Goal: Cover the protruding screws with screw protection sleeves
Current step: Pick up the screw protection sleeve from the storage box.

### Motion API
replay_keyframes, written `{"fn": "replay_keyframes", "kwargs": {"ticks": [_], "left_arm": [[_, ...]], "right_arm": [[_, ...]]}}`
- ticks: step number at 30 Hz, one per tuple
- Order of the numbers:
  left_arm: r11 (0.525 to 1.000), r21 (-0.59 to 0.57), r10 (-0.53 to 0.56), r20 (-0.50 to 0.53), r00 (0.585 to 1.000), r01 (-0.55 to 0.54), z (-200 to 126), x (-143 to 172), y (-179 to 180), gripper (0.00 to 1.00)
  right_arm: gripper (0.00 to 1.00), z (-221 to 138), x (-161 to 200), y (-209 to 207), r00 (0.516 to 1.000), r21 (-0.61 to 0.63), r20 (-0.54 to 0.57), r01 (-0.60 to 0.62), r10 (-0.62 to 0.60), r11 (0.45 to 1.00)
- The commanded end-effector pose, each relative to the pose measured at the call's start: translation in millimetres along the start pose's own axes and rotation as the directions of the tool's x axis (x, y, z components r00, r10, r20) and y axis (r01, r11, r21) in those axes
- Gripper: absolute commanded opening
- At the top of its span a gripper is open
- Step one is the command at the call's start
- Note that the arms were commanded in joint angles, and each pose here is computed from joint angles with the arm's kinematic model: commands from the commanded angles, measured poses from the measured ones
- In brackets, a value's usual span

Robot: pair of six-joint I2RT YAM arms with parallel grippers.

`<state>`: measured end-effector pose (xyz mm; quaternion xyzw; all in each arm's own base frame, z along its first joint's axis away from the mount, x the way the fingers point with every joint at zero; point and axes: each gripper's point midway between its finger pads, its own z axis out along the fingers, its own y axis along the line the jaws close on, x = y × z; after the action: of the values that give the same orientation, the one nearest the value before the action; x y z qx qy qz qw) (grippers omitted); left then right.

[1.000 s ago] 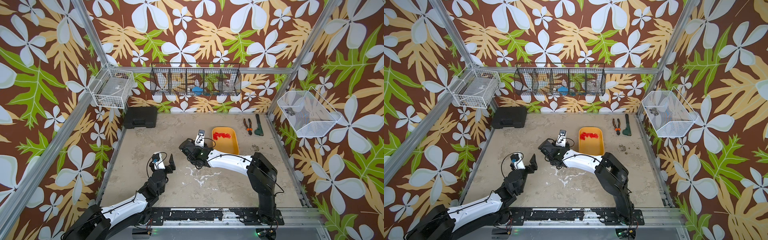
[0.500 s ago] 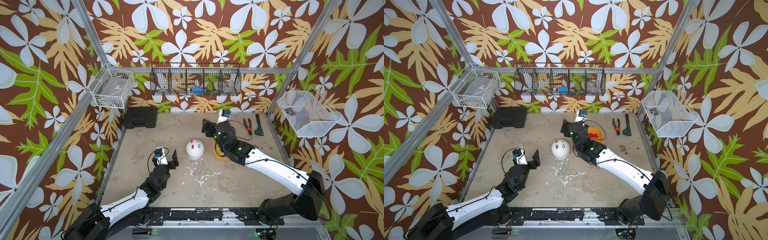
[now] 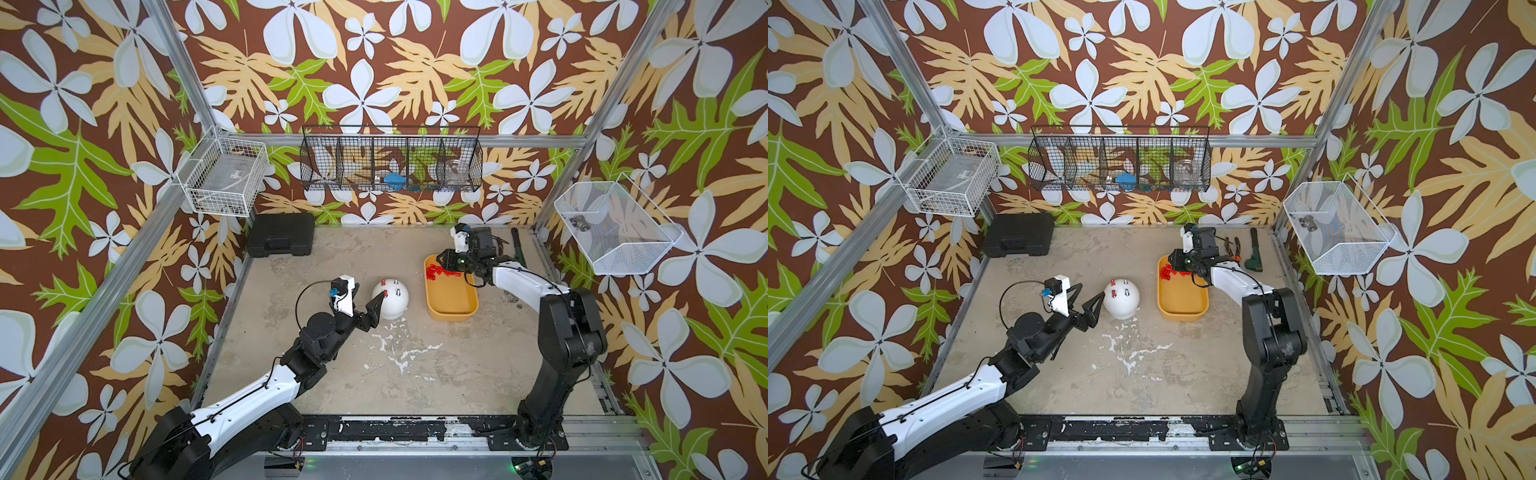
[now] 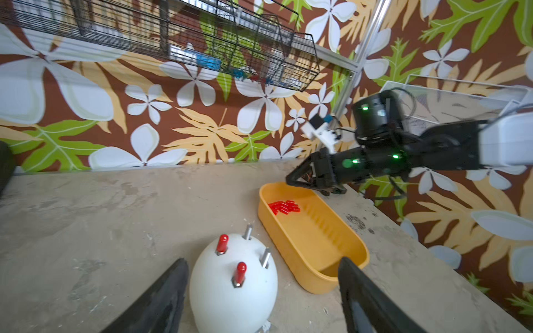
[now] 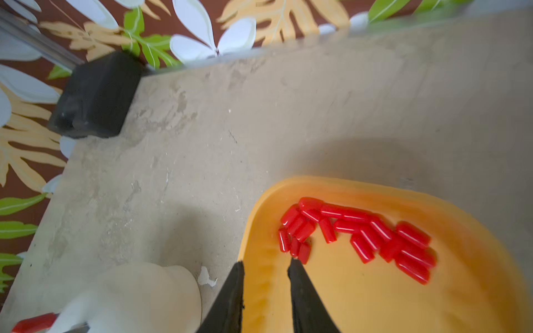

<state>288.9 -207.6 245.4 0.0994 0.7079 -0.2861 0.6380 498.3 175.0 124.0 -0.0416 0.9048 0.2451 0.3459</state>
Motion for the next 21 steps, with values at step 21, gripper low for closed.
{"fn": "replay_keyframes", "kwargs": {"ticks": [21], "left_arm": [[1.000,-0.001,0.013,-0.071,0.997,-0.013,-0.9,25.0,4.3,0.82]], "right_arm": [[0.27,42.8,49.0,-32.2,0.978,0.092,-0.207,0.002,0.017,0.996]]}}
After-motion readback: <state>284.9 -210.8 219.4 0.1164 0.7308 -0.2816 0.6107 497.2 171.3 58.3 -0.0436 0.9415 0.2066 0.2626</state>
